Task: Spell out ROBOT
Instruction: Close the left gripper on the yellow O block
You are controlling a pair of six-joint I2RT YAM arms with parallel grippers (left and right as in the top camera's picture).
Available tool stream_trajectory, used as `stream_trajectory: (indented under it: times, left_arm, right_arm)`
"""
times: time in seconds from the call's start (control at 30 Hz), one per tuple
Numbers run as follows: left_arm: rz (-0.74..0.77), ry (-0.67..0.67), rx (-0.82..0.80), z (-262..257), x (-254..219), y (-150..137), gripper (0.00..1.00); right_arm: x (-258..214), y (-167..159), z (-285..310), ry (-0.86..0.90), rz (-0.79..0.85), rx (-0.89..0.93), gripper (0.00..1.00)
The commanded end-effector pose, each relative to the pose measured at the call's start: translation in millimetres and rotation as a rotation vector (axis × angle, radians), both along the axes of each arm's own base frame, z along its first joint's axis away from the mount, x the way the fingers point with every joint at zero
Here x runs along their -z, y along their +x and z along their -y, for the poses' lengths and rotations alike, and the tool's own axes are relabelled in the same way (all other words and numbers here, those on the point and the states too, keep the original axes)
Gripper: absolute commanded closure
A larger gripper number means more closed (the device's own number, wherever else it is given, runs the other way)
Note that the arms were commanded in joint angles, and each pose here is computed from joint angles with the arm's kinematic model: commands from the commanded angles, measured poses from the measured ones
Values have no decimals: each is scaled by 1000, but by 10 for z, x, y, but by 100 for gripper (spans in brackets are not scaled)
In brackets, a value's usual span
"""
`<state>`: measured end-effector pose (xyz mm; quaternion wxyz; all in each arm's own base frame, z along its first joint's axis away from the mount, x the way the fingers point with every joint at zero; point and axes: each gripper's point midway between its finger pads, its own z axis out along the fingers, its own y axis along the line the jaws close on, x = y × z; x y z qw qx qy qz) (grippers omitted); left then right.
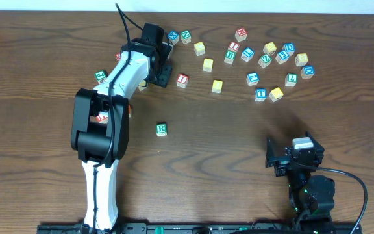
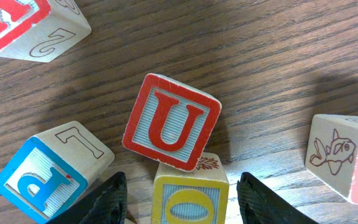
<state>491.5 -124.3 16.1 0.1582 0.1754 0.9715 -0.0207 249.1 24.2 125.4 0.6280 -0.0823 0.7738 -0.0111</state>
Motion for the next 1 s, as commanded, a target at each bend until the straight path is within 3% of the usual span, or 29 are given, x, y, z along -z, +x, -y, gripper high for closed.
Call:
stream_trajectory:
  times: [0.0,0.97]
  left_arm:
    - [-8,-4,7,26,45,7,44]
    - [-20,-1,7,19,54,-21,63]
  right_arm:
    - [11,-2,7,-10,-3,0,1]
    - [11,-2,6,-10,-3,-1,1]
